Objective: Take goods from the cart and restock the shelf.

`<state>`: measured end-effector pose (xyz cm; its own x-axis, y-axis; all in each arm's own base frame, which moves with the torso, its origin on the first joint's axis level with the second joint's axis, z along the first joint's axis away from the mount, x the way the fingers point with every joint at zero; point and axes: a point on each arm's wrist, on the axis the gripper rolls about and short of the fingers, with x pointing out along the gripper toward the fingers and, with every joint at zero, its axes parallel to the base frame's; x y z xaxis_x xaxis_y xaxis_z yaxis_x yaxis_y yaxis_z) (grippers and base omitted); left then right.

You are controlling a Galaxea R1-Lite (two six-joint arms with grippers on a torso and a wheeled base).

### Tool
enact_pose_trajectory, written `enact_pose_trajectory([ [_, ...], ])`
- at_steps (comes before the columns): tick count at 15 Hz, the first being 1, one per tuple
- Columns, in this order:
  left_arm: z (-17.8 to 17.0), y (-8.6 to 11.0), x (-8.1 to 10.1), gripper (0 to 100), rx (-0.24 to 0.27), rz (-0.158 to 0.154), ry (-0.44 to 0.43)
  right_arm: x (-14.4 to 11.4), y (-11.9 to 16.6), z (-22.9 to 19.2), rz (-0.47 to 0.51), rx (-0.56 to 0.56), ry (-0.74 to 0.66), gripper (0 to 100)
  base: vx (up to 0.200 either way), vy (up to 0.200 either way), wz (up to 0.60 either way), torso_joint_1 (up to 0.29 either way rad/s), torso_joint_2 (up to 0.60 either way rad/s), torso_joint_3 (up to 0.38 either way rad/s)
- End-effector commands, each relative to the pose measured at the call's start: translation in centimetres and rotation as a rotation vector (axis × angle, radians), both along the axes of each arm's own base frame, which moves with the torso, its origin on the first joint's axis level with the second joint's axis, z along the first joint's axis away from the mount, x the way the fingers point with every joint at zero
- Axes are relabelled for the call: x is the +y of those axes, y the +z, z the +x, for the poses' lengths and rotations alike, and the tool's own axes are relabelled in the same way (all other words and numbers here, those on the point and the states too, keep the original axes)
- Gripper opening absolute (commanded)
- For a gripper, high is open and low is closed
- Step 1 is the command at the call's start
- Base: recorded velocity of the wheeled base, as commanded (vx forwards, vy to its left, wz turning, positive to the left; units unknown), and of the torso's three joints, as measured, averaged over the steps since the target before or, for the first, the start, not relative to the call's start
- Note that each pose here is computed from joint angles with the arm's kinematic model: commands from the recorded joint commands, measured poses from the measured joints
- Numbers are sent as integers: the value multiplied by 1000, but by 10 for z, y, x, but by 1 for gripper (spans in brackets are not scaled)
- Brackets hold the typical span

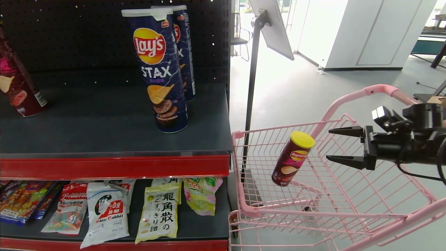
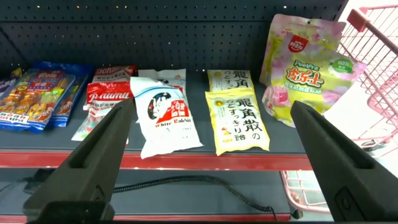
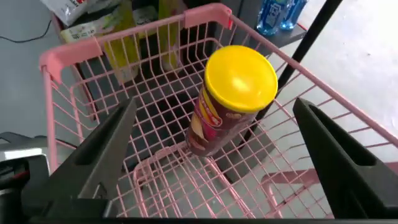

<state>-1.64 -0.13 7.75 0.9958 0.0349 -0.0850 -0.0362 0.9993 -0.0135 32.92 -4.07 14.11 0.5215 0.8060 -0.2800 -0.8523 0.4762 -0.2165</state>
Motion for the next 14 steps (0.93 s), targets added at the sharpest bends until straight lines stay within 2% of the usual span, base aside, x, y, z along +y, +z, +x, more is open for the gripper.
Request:
enact_pose_trajectory([
  [1,0,0,0,100,1,0,2,4,-45,33,16,95,31,100,0,0,0,0,0,0],
  [2,0,0,0,100,1,0,0,4,-59,48,19,118,35,100,0,0,0,0,0,0],
  [7,0,0,0,100,1,0,0,1,-89,72,28,160,33,100,0,0,0,0,0,0],
  [12,0,0,0,100,1,0,0,17,-111,84,34,222,55,100,0,0,0,0,0,0],
  [14,0,0,0,100,1,0,0,29,-126,83,21,279,55,100,0,0,0,0,0,0],
])
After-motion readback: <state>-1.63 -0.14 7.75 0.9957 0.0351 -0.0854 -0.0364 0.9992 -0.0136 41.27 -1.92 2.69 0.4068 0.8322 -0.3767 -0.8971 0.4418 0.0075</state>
